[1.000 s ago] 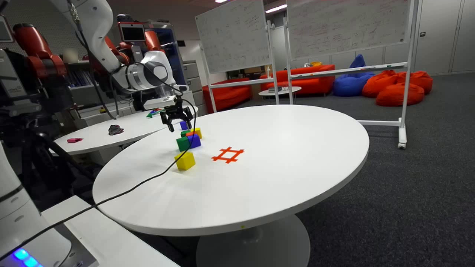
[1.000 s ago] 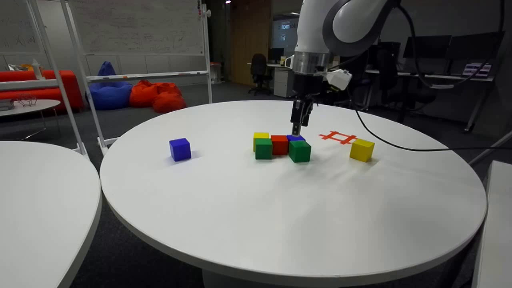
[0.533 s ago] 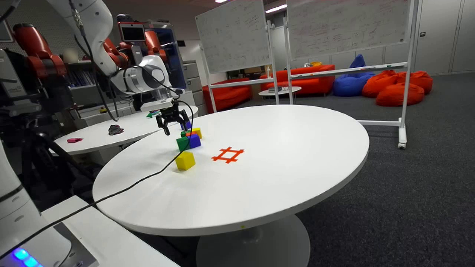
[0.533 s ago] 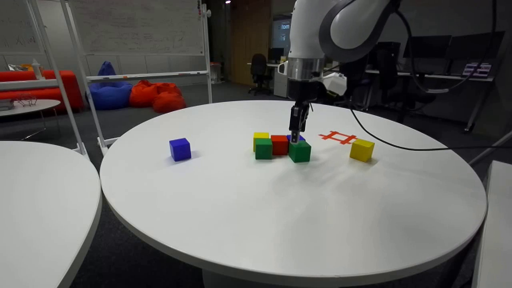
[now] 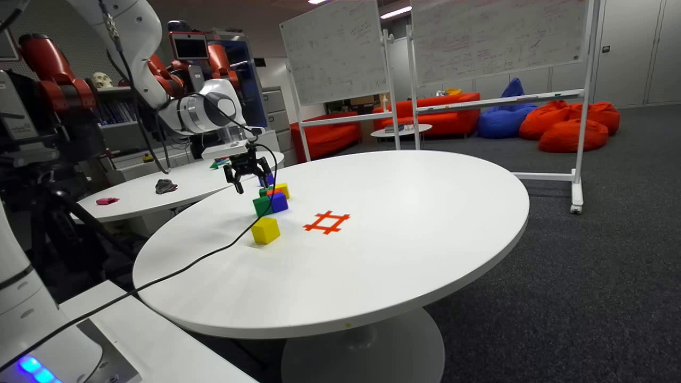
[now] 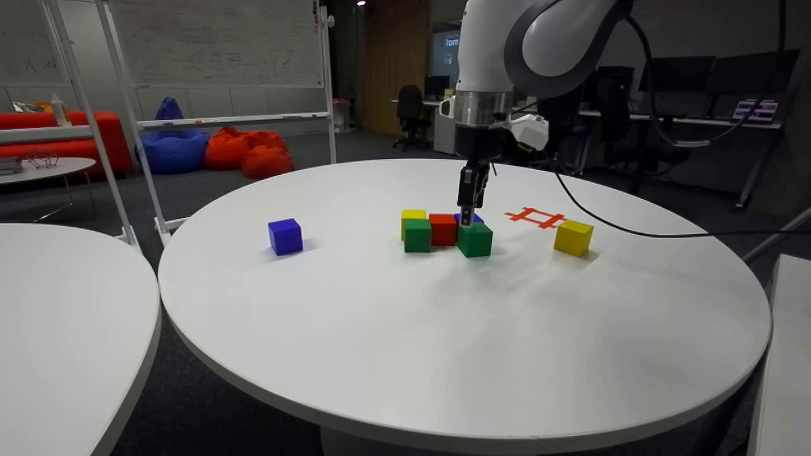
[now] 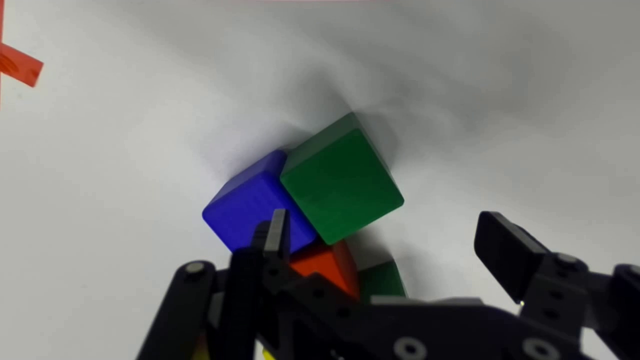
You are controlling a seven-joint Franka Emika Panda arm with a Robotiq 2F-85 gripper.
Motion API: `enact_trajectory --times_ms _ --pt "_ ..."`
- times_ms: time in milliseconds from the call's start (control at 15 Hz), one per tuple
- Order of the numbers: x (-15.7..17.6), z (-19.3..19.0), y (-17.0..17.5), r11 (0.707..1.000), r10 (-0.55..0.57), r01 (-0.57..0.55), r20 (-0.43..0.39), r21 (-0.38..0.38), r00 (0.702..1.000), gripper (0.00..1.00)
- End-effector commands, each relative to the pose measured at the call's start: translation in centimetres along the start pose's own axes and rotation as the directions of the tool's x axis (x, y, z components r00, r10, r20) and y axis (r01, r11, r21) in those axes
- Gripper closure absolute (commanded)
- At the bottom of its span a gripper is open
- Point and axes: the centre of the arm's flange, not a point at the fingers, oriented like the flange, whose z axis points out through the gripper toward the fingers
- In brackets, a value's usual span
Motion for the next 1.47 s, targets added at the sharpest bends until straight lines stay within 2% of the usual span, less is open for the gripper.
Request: enact_trajectory --times_ms 0,200,400,867,1267,1400 --pt "0.1 0.1 0.0 1.0 -0.016 0.016 0.0 0.0 1.0 0.0" --pt "0.5 0.3 -0.7 0.994 -0.108 0.108 -0.007 0.016 0.994 0.0" --pt "0.7 0.8 -1.6 0.988 -0.152 0.152 0.002 0.015 0.988 0.0" --pt "0.6 0.9 -2.1 0.98 -0.195 0.195 0.002 0.025 0.981 0.0" --pt "0.3 0.9 -2.3 0.986 -0.165 0.165 0.006 0.022 0.986 0.0" --pt "0.4 1.0 -2.6 0.981 -0.196 0.196 0.019 0.014 0.98 0.0"
